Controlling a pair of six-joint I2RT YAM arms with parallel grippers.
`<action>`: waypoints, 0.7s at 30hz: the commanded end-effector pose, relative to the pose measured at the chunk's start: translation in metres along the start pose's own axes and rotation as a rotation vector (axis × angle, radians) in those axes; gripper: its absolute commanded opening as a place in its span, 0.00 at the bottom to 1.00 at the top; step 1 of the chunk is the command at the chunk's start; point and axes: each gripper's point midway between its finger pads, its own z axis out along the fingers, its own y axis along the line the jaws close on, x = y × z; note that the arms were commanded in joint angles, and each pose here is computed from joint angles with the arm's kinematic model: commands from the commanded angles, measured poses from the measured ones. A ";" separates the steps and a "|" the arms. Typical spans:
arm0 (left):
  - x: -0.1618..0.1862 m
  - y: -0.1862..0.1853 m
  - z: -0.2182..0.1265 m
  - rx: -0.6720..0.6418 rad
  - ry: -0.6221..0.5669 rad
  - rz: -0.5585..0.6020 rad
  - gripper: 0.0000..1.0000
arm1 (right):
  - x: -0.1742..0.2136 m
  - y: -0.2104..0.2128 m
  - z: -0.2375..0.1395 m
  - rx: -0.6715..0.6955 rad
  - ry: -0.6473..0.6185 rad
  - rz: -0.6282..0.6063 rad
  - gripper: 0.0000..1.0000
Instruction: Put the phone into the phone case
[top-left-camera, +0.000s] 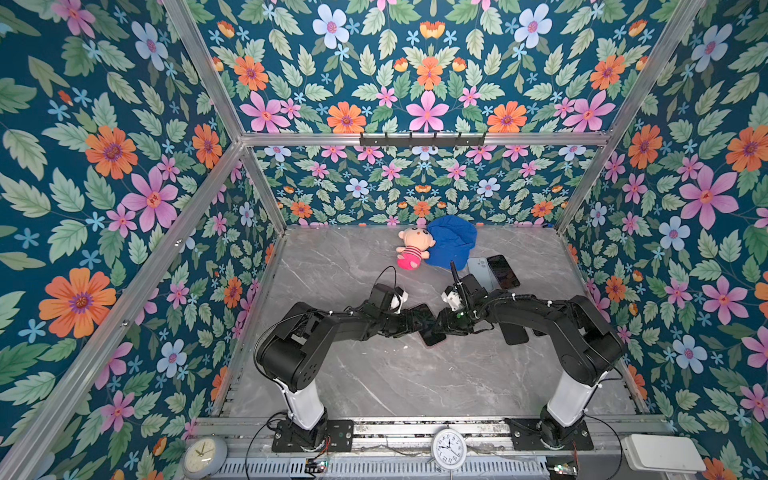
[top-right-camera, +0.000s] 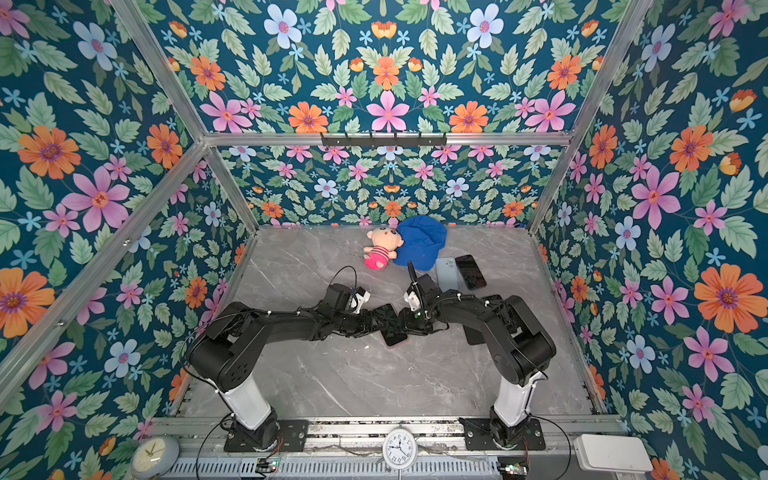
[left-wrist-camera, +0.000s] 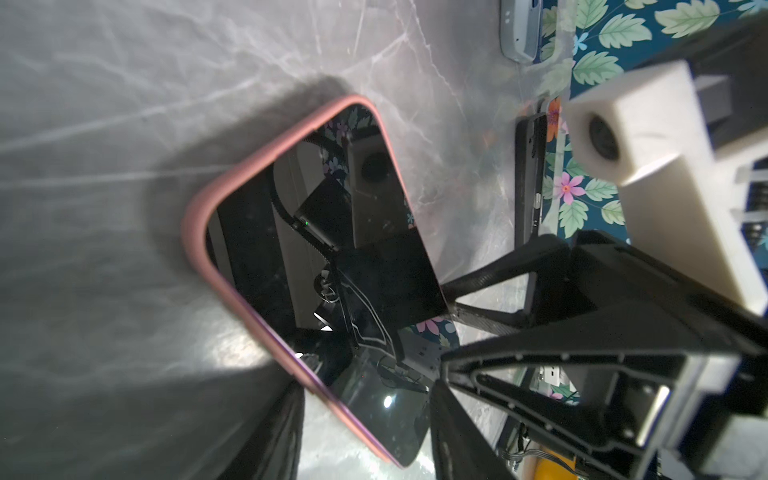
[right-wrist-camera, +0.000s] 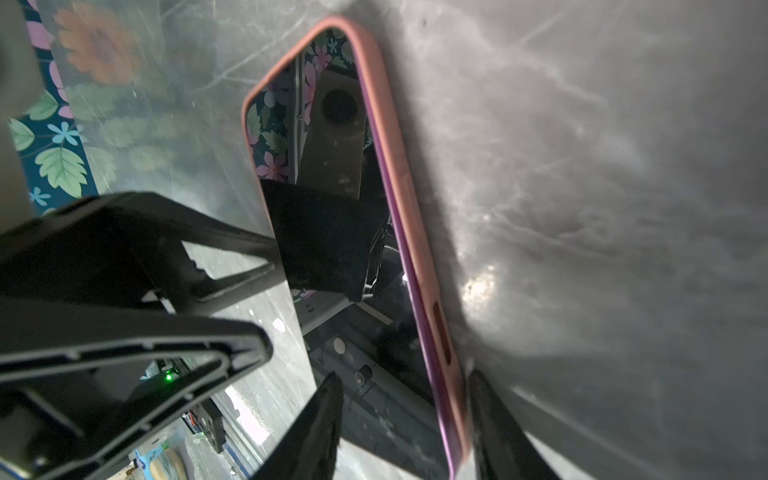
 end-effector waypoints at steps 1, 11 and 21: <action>0.006 0.010 0.000 -0.047 0.021 -0.011 0.51 | 0.017 0.000 -0.001 0.010 0.043 0.031 0.49; 0.005 0.009 -0.001 -0.060 0.030 -0.008 0.46 | 0.030 0.008 0.001 0.012 0.032 0.055 0.47; 0.010 0.022 -0.001 -0.115 0.055 -0.012 0.43 | 0.038 0.023 0.010 -0.041 0.020 0.059 0.45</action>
